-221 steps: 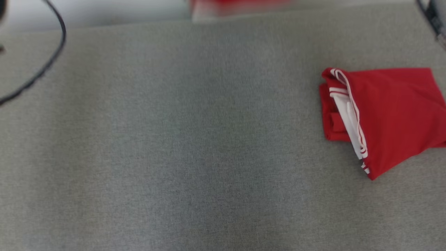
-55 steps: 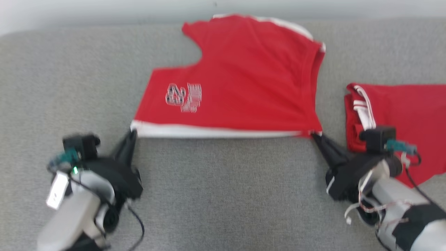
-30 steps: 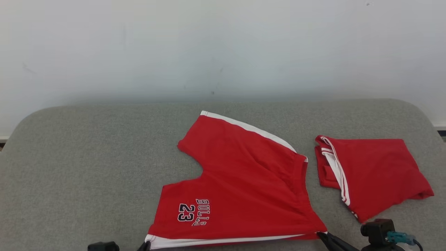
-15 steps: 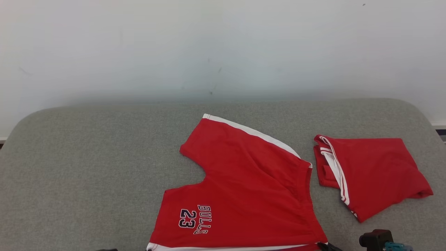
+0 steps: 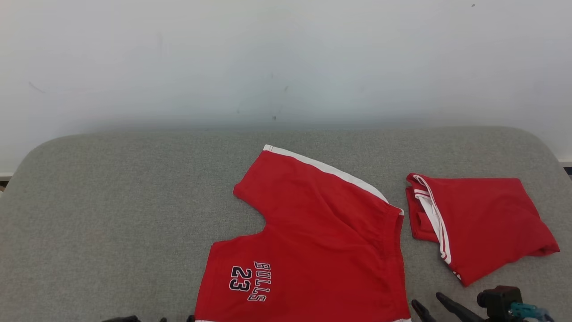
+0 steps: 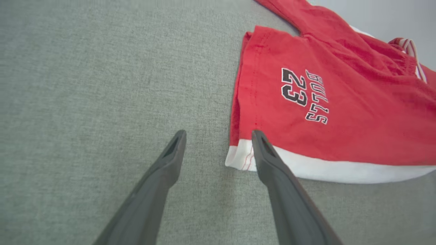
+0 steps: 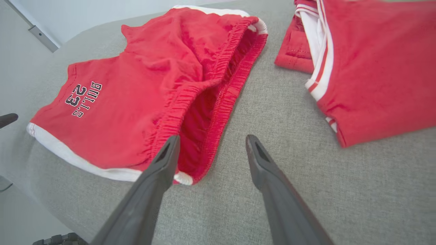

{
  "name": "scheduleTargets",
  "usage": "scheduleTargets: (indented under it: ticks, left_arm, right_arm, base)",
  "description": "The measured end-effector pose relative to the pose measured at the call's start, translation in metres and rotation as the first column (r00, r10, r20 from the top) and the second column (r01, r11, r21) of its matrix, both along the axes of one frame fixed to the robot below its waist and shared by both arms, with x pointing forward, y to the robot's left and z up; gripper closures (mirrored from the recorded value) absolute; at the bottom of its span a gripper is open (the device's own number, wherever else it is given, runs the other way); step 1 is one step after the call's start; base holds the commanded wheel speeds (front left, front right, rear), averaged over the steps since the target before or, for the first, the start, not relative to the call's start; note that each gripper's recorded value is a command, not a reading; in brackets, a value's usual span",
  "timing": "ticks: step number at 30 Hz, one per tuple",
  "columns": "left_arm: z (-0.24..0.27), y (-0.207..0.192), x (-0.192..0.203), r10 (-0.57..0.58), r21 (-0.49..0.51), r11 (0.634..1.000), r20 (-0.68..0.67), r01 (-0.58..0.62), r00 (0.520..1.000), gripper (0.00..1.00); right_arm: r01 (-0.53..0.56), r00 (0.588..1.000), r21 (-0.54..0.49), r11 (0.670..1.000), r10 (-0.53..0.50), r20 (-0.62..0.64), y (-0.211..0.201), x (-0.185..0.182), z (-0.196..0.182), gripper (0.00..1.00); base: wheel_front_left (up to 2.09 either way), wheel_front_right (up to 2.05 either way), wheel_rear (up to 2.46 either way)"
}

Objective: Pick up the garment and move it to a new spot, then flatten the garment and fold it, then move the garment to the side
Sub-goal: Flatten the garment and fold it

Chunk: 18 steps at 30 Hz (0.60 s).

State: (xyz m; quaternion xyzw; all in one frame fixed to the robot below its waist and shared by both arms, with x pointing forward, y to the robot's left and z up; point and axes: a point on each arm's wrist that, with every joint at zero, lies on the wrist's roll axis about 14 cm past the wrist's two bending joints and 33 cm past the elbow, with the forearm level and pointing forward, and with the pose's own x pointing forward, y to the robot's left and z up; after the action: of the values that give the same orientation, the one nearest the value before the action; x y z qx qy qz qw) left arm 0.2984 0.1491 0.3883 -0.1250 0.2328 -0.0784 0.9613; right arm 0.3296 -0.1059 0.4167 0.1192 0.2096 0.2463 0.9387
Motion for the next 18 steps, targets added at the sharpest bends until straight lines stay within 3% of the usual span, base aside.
scheduleTargets:
  ticks: [8, 18]
  left_arm:
    - [0.033, 0.013, 0.019, 0.067, -0.029, 0.998, 0.134, -0.064, 0.989, 0.00]
    - [0.064, 0.019, 0.040, 0.119, -0.071, 0.992, 0.241, -0.105, 0.963, 0.00]
  right_arm:
    - [0.073, 0.995, 0.076, 0.994, -0.078, 0.067, -0.009, 0.017, 0.030, 0.00]
    - [0.219, 0.954, 0.111, 0.970, -0.236, 0.183, -0.034, 0.040, 0.070, 0.00]
  base:
    - [0.00, 0.00, 0.00]
    - [0.00, 0.00, 0.00]
